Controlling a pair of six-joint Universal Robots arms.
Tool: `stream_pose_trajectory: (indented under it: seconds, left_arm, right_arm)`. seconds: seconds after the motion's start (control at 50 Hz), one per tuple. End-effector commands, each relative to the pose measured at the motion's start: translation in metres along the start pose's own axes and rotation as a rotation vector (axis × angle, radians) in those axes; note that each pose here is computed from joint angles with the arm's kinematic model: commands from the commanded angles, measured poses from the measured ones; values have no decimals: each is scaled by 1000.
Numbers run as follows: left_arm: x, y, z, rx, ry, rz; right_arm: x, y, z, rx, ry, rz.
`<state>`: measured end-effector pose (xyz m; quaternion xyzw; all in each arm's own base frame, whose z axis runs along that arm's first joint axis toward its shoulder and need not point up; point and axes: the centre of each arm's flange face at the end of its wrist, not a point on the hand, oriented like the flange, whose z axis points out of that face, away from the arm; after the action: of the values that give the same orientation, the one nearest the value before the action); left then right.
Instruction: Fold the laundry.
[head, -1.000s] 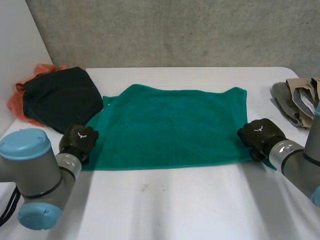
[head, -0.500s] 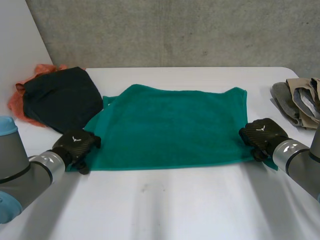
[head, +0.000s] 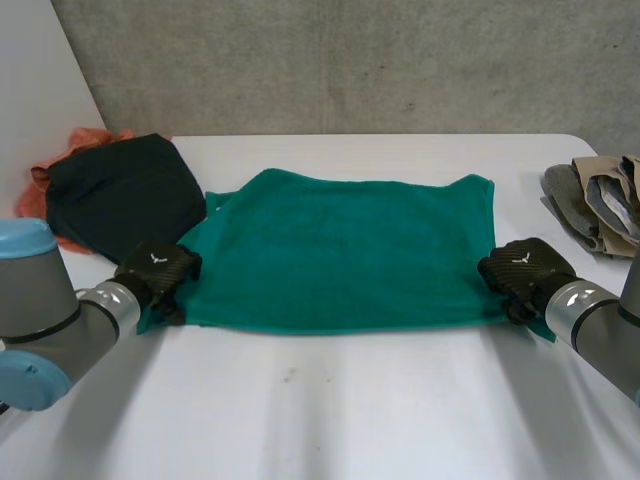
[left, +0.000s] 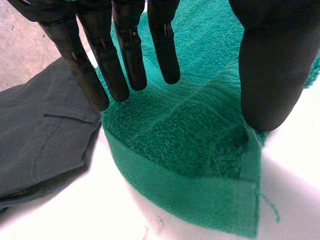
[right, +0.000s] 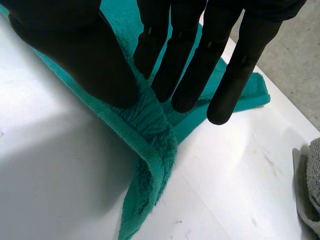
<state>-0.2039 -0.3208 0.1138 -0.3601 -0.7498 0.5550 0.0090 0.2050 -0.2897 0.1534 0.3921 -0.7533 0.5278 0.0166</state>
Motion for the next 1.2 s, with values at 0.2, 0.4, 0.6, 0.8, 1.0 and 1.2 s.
stream_pose_trajectory:
  seconds: [0.2, 0.4, 0.6, 0.8, 1.0, 1.2]
  left_arm:
    - [-3, -17, 4, 23, -64, 25]
    - [-1, -26, -24, 23, -80, 13]
    - [-2, -61, -88, 24, -111, 15]
    - [17, -92, -146, 37, -40, -67]
    - [26, -58, -77, -46, -12, -92]
    - [-4, -91, 11, 79, -212, 0]
  right_arm:
    - [3, -1, 0, 0, 15, -8]
    - [7, -9, -8, 14, 34, -16]
    - [42, -46, -56, 14, 134, -140]
    - [51, -56, -103, -58, 136, -322]
    - [39, -3, -30, -198, 10, -233]
    - [77, -47, 35, -11, 309, -302]
